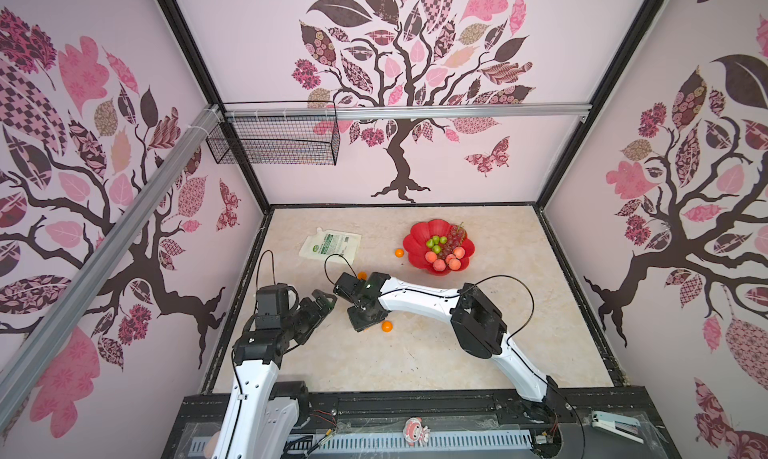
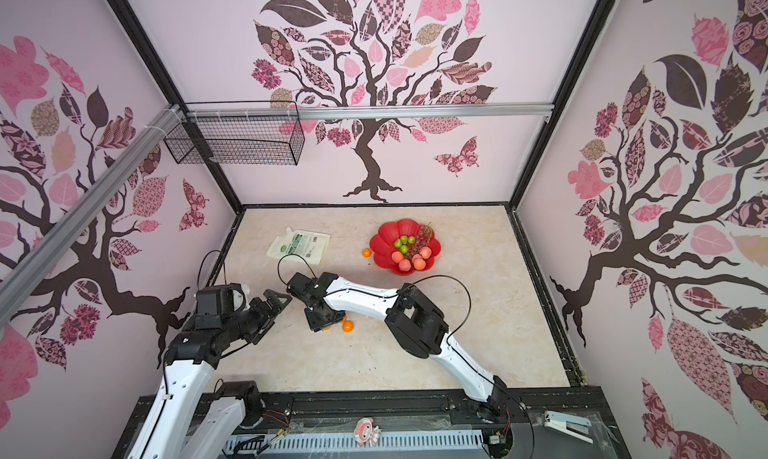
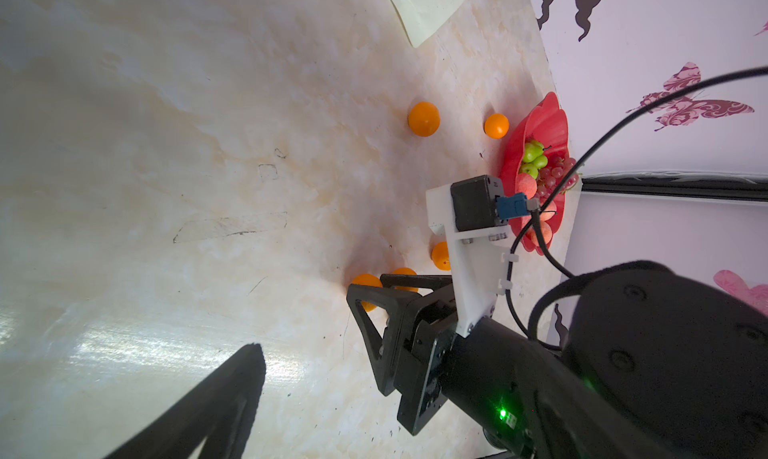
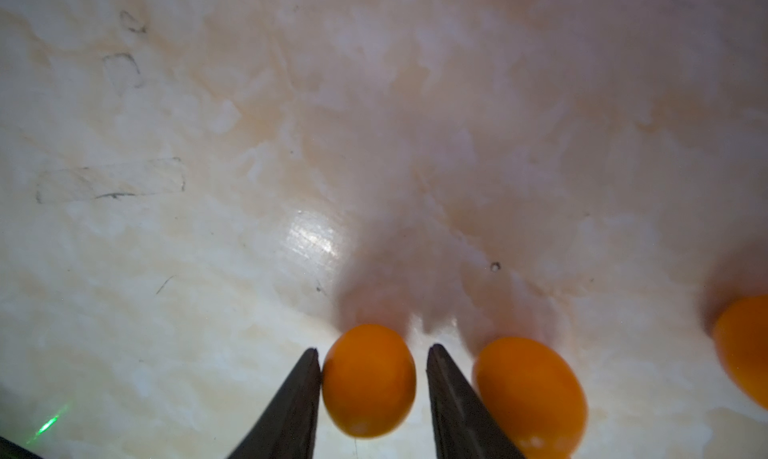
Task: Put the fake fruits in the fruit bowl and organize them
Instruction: 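Lower the right gripper and close it on an orange kumquat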
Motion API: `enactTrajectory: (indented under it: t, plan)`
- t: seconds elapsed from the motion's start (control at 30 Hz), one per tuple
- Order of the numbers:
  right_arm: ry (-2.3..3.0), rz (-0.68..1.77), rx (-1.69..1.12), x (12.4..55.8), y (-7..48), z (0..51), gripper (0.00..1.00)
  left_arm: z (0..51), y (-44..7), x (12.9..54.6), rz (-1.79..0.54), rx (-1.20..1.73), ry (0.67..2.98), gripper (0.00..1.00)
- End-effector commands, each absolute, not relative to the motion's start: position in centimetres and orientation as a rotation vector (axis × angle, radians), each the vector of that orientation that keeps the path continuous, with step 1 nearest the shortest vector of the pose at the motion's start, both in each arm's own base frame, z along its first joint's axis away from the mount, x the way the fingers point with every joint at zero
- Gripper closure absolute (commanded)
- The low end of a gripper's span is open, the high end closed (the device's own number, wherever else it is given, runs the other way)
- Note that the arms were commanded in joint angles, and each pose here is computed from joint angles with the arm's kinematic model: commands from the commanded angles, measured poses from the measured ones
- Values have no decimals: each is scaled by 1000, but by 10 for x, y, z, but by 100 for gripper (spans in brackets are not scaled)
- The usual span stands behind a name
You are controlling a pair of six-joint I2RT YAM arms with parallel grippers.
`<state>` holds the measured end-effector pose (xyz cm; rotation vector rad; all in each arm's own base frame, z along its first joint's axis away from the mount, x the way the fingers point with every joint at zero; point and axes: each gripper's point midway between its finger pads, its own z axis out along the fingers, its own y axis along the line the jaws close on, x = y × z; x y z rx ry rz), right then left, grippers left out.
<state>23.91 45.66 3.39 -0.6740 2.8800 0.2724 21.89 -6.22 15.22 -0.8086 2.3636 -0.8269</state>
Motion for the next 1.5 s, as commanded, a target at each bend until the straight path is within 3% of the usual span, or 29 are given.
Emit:
enactTrajectory:
  t: [0.0, 0.73, 1.47]
  plan:
    - [2904, 204, -683, 239, 452, 24, 54, 147, -62, 219, -829, -800, 2363, 2]
    - [2935, 137, -696, 241, 452, 13, 55, 146, -63, 220, -836, -794, 2369, 2]
    - [2923, 205, -679, 242, 460, 27, 65, 167, -57, 222, -771, -729, 2351, 2]
